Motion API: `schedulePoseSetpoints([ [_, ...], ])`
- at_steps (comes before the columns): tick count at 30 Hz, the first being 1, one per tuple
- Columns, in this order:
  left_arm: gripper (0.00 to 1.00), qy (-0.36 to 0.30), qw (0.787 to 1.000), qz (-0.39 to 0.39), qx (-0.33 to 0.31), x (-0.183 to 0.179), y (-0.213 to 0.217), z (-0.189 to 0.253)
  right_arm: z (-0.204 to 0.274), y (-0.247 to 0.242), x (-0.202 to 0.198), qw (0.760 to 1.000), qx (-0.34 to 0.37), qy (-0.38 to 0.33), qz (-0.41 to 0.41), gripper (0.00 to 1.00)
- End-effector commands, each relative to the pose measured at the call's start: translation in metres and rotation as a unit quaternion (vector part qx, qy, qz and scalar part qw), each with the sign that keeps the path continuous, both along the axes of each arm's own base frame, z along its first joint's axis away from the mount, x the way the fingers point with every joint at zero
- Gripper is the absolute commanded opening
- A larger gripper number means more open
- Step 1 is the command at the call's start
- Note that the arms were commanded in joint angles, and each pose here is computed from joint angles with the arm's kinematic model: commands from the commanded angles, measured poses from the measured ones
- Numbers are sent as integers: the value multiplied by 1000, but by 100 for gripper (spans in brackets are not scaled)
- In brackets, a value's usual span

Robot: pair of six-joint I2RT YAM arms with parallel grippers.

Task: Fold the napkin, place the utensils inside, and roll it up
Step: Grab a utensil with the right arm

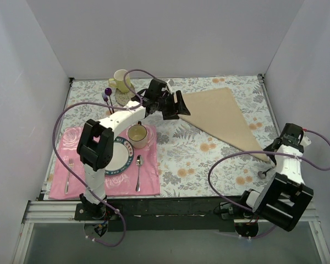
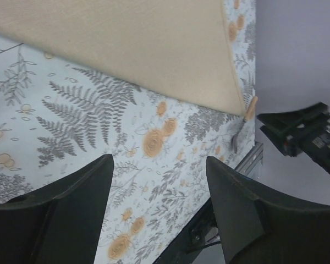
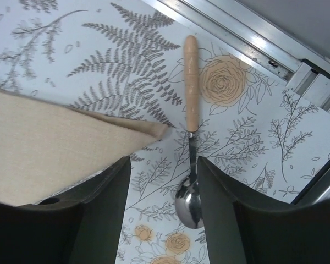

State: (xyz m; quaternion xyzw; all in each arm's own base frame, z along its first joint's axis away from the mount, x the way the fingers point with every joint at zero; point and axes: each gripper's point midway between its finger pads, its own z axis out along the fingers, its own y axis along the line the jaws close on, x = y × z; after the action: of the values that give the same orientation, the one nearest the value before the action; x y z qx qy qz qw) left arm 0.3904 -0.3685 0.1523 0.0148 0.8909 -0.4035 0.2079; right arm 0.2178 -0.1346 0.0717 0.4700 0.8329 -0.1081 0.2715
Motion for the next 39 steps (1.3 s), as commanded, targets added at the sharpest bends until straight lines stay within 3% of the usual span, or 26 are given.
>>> schedulePoseSetpoints([
  [1, 69, -56, 998, -10, -36, -19, -5, 61, -14, -22, -5, 999, 3, 33, 0, 59],
  [9, 70, -65, 997, -13, -37, -30, 0, 73, -42, -20, -6, 999, 32, 44, 9, 55],
  [15, 70, -62, 997, -16, -36, -31, -1, 69, -57, -22, -22, 997, 25, 67, -6, 45],
  [22, 70, -59, 997, -19, -36, -29, -3, 66, -61, -24, -26, 997, 32, 69, -15, 43],
  [34, 71, -55, 998, -25, -32, -33, -2, 60, -55, -26, -29, 997, 31, 62, -20, 16],
  [37, 71, -51, 998, -30, -37, -35, -4, 60, -36, -31, -25, 999, 0, 32, -19, 3],
  [39, 71, -49, 997, -33, -44, -36, -5, 62, -26, -31, -19, 1000, -9, 6, -10, 1],
])
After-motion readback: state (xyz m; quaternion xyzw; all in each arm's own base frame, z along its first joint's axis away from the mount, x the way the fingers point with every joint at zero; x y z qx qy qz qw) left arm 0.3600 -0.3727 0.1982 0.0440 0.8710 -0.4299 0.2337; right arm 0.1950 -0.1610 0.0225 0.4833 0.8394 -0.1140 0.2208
